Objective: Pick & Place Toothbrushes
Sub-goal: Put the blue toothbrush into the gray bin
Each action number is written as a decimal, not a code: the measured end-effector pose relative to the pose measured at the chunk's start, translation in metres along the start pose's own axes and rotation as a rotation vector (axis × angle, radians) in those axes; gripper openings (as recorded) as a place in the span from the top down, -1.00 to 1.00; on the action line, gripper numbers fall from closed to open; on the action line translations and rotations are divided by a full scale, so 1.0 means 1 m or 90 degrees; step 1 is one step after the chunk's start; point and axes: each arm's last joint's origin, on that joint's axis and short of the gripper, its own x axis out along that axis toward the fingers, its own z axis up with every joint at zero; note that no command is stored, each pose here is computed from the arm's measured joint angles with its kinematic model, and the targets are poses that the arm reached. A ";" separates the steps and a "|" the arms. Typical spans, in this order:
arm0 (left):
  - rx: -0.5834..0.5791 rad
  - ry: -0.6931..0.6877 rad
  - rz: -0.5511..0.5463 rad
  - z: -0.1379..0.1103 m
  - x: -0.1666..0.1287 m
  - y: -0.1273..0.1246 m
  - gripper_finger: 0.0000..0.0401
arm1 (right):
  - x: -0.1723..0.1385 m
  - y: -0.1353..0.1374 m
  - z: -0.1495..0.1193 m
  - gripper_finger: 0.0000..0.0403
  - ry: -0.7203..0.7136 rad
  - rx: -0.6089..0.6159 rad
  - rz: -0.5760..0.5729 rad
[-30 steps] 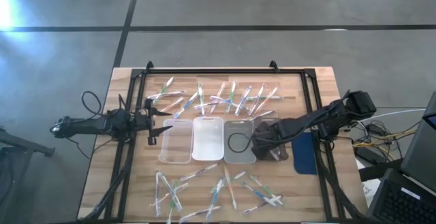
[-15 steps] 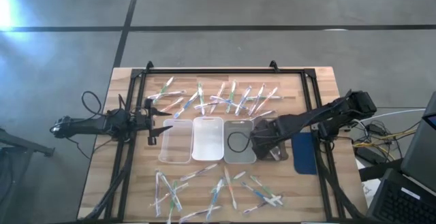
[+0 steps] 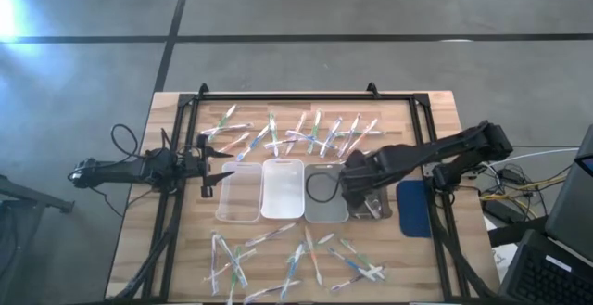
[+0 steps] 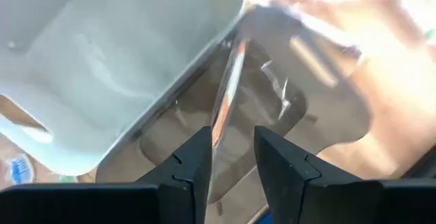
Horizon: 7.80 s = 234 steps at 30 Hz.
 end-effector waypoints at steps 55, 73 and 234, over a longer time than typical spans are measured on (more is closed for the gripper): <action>0.000 -0.001 0.000 0.000 0.000 0.000 -0.16 | -0.145 -0.093 0.122 0.96 -0.860 -0.236 -0.333; 0.000 -0.001 0.001 0.000 0.000 0.000 -0.16 | -0.091 -0.058 0.112 0.96 -0.663 -0.144 -0.040; 0.001 0.002 0.000 0.000 0.000 0.000 -0.16 | 0.002 0.135 -0.091 0.88 0.023 -0.020 0.246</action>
